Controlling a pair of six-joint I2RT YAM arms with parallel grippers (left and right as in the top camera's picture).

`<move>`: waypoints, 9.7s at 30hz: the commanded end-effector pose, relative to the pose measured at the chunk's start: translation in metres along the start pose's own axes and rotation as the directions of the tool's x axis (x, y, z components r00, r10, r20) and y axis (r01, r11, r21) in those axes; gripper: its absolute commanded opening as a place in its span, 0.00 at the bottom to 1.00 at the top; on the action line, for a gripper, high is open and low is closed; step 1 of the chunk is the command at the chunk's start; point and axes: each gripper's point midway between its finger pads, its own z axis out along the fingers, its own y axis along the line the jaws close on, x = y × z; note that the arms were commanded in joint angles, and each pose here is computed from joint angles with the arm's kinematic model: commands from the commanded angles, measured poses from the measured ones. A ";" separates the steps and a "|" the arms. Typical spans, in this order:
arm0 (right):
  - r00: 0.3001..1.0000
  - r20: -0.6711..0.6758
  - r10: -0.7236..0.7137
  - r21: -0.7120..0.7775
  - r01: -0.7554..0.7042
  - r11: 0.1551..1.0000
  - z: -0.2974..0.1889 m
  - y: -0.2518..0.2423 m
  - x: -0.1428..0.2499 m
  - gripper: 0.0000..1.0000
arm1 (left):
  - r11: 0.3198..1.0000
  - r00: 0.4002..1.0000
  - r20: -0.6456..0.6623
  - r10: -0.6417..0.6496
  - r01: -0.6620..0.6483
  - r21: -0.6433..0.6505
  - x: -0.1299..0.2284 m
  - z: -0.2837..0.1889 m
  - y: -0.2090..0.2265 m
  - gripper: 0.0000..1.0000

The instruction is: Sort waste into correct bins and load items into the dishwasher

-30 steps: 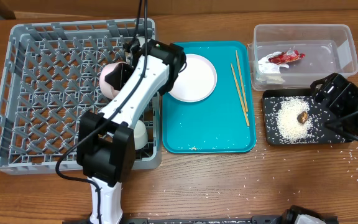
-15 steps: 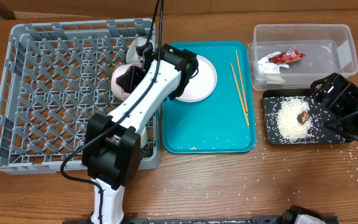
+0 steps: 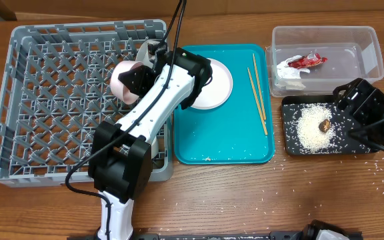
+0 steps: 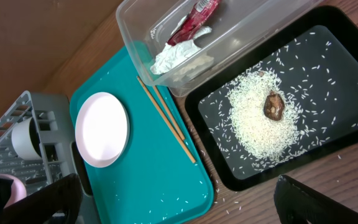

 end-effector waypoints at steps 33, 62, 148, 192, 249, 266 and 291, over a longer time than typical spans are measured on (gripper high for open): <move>1.000 0.012 0.000 -0.007 0.000 1.000 -0.003 0.002 -0.004 1.00 | 0.988 0.990 -0.074 0.122 -0.113 0.109 0.057 -0.011 -0.067 0.43; 1.000 0.012 -0.001 -0.007 0.001 1.000 -0.003 0.002 -0.004 1.00 | 0.330 0.987 -0.150 0.059 0.123 0.936 -0.035 -0.169 -0.107 1.00; 1.000 0.012 0.000 -0.007 0.000 1.000 -0.003 0.002 -0.004 1.00 | 0.806 0.871 0.251 -0.421 0.233 0.544 -0.111 -0.082 0.069 0.04; 1.000 0.011 0.000 -0.007 0.000 1.000 -0.002 0.002 -0.004 1.00 | 0.856 0.953 -0.032 -0.301 0.285 0.431 -0.103 0.109 -0.054 0.60; 1.000 0.012 0.000 -0.007 0.000 1.000 -0.003 0.002 -0.004 1.00 | 0.254 0.895 -0.427 -0.127 0.446 0.858 -0.049 -0.234 -0.313 0.83; 1.000 0.011 0.000 -0.007 0.000 1.000 -0.002 0.002 -0.004 1.00 | 0.324 0.944 -0.322 -0.072 0.327 0.888 -0.031 -0.221 -0.322 0.73; 1.000 0.012 -0.001 -0.007 0.001 1.000 -0.003 0.002 -0.004 1.00 | 0.387 0.960 -0.149 -0.236 0.234 0.892 -0.085 -0.225 -0.283 0.74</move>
